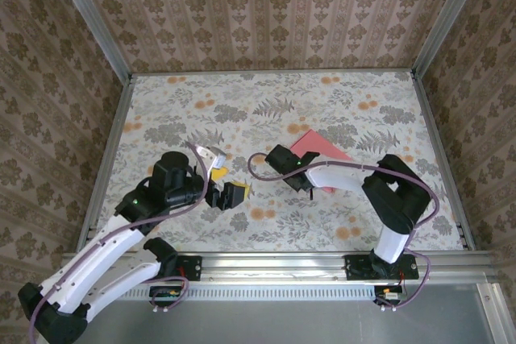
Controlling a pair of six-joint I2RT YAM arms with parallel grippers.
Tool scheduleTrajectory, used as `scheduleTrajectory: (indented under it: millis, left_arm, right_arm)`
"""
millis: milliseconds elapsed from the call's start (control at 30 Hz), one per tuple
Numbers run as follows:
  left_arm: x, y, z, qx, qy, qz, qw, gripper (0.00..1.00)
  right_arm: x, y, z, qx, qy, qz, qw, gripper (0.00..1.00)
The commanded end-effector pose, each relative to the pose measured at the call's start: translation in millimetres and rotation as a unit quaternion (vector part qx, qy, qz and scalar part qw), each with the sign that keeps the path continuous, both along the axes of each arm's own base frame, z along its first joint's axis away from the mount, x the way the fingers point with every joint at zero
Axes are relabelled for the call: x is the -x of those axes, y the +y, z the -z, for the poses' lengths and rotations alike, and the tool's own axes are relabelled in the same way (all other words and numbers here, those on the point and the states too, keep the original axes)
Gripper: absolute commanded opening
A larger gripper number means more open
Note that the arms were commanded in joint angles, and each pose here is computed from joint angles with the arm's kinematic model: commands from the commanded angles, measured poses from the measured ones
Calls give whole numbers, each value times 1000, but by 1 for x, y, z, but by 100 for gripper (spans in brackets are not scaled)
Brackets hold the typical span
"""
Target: Fold the paper box
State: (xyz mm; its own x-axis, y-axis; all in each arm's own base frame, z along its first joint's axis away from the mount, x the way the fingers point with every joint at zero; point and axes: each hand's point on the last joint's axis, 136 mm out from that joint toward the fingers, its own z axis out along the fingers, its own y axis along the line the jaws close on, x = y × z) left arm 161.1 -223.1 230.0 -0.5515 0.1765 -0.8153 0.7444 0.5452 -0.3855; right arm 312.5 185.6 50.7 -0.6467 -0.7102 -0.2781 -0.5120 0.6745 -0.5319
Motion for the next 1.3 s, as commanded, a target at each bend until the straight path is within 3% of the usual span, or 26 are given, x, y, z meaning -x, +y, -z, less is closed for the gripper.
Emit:
scheduleTrajectory:
  millis: [0,433,500,633,767,1067,1267]
  left_arm:
    - [-4,16,-13,-12,-26,-34,999,100]
    - [-45,52,-3,-63,-55,-164,983,100]
    - [-57,59,1,-82,-69,-184,977,100]
    - [-80,76,10,-120,-97,-222,963,100]
    - [-104,100,23,-146,-110,-272,945,100]
    - [-152,171,56,-156,-79,-405,897,100]
    - [-173,192,65,-182,-96,-430,879,100]
  right_arm:
    - [2,13,-16,-65,-17,3,998,71]
    - [9,26,-77,-225,-77,15,971,76]
    - [12,22,-90,-250,-89,21,964,82]
    - [16,12,-91,-270,-94,33,958,95]
    - [19,-2,-93,-292,-103,49,950,100]
    - [22,-37,-105,-328,-136,97,930,100]
    - [26,-51,-104,-338,-158,106,922,100]
